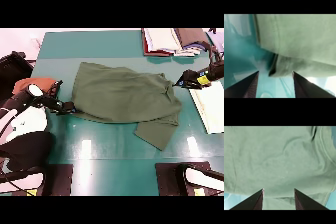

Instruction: Fold the shirts.

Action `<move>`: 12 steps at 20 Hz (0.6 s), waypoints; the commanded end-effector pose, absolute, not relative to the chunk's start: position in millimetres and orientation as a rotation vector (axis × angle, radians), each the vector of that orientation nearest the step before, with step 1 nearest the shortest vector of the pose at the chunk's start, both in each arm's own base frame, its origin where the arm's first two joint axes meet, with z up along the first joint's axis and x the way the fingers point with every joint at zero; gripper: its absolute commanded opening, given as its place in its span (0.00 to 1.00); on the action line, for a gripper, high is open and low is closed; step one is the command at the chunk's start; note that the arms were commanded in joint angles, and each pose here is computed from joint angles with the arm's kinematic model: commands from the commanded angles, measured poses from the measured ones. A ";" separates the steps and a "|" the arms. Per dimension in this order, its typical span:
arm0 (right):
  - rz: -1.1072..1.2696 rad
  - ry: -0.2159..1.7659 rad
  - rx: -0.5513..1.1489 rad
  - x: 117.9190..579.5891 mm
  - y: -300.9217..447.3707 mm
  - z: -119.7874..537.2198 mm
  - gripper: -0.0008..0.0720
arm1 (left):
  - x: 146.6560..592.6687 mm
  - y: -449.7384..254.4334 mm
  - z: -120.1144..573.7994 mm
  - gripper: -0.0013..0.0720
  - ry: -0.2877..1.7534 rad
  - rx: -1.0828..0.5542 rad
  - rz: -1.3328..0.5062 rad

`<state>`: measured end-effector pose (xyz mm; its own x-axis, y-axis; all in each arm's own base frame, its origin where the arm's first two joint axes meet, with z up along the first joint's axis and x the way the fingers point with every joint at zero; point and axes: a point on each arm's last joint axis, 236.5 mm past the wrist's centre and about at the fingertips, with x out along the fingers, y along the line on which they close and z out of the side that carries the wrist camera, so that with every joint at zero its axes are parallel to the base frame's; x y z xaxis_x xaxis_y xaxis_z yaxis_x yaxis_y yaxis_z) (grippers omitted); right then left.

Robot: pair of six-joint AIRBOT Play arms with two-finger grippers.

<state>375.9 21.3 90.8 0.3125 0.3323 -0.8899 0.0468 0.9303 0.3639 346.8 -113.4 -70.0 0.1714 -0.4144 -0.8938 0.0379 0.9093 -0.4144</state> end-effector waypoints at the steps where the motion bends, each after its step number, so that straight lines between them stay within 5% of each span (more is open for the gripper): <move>1: 0.187 1.244 0.356 365.9 22.3 85.8 0.61 | 341.5 -134.3 -75.7 0.68 1.367 -0.309 -0.367; 2: 0.182 1.247 0.353 362.8 20.8 84.5 0.61 | 336.2 -137.6 -75.7 0.64 1.387 -0.310 -0.379; 4: 0.156 1.266 0.375 351.1 11.3 76.4 0.61 | 327.1 -139.2 -74.2 0.08 1.422 -0.308 -0.396; 9: 0.023 1.379 0.529 292.6 -33.3 20.8 0.62 | 338.9 -139.1 -30.3 0.05 1.342 -0.246 -0.441; 12: -0.062 1.459 0.672 253.8 -53.2 -21.7 0.73 | 345.8 -140.0 -0.4 0.05 1.257 -0.235 -0.452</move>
